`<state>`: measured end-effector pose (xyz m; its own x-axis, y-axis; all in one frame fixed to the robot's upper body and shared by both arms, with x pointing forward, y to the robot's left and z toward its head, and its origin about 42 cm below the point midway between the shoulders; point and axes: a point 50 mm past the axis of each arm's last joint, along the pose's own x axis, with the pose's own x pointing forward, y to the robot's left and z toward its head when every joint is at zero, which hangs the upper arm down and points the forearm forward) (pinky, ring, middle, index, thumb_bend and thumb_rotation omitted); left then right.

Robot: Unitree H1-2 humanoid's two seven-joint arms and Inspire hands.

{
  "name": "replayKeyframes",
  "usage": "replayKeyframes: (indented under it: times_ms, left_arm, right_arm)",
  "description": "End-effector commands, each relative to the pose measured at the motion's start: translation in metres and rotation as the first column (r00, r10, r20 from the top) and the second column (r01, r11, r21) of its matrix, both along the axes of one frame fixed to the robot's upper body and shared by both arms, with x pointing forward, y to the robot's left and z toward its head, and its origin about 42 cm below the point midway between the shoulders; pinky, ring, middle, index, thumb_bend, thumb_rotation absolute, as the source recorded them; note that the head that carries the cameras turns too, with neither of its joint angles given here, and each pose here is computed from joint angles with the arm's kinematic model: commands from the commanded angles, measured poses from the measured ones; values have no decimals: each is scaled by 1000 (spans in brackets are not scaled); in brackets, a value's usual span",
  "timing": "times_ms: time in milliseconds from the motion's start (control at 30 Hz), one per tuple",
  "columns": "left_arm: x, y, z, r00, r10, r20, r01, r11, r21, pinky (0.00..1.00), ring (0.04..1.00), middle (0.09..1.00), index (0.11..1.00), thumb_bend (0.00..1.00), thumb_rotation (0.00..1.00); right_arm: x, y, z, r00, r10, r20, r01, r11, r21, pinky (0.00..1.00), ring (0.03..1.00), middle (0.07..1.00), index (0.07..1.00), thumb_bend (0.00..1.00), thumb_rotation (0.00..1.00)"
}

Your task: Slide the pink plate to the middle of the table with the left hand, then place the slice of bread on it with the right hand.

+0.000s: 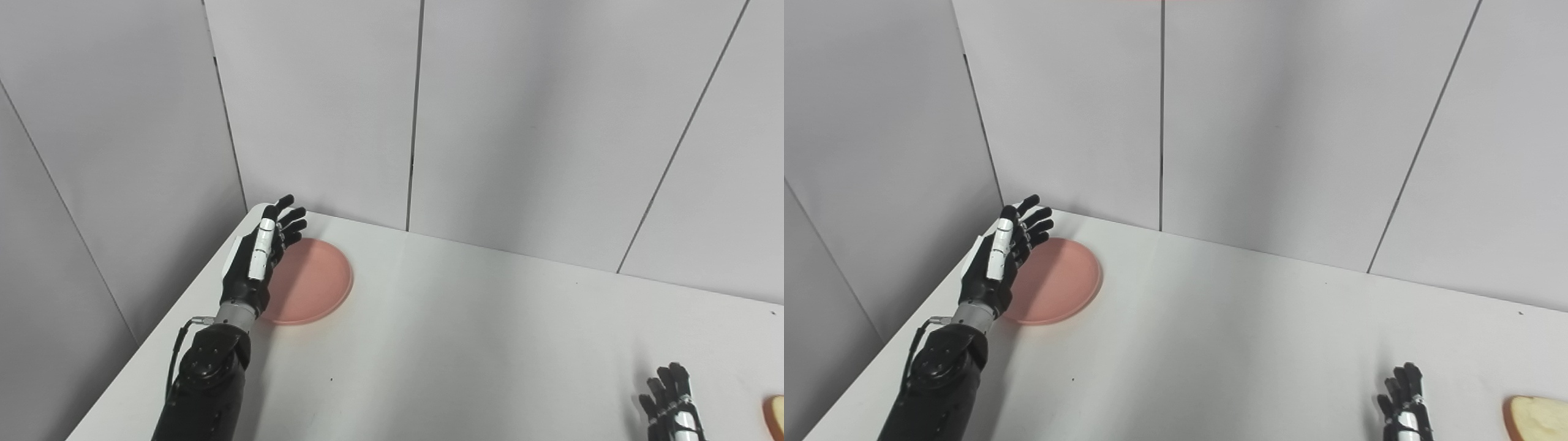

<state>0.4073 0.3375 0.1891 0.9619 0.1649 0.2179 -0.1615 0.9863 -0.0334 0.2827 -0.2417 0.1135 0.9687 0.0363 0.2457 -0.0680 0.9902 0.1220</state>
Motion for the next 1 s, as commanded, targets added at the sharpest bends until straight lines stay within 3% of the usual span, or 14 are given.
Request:
replayKeyframes:
  times_ms: [0, 333, 667, 967]
  left_arm:
    - [14, 19, 34, 992, 50, 115, -54, 998, 32, 796, 805, 802, 814, 752, 1000]
    - [37, 63, 35, 981, 161, 113, -163, 987, 11, 640, 683, 694, 692, 778, 1000]
    - [50, 95, 34, 978, 194, 76, -197, 980, 32, 651, 688, 694, 696, 769, 1000]
    - [56, 108, 26, 977, 211, 25, -211, 977, 17, 684, 708, 708, 703, 779, 1000]
  right_arm:
    - [-2, -4, -1, 999, 5, 35, -5, 1000, -6, 1000, 1000, 1000, 1000, 732, 894]
    - [-5, 0, 3, 999, 4, 42, -4, 1000, -4, 1000, 1000, 1000, 1000, 761, 891]
    - [-5, 2, 4, 999, -6, 51, 7, 1000, -8, 1000, 1000, 1000, 1000, 767, 904]
    - [-3, 1, 1, 999, -4, 51, 4, 1000, -10, 1000, 1000, 1000, 1000, 781, 901]
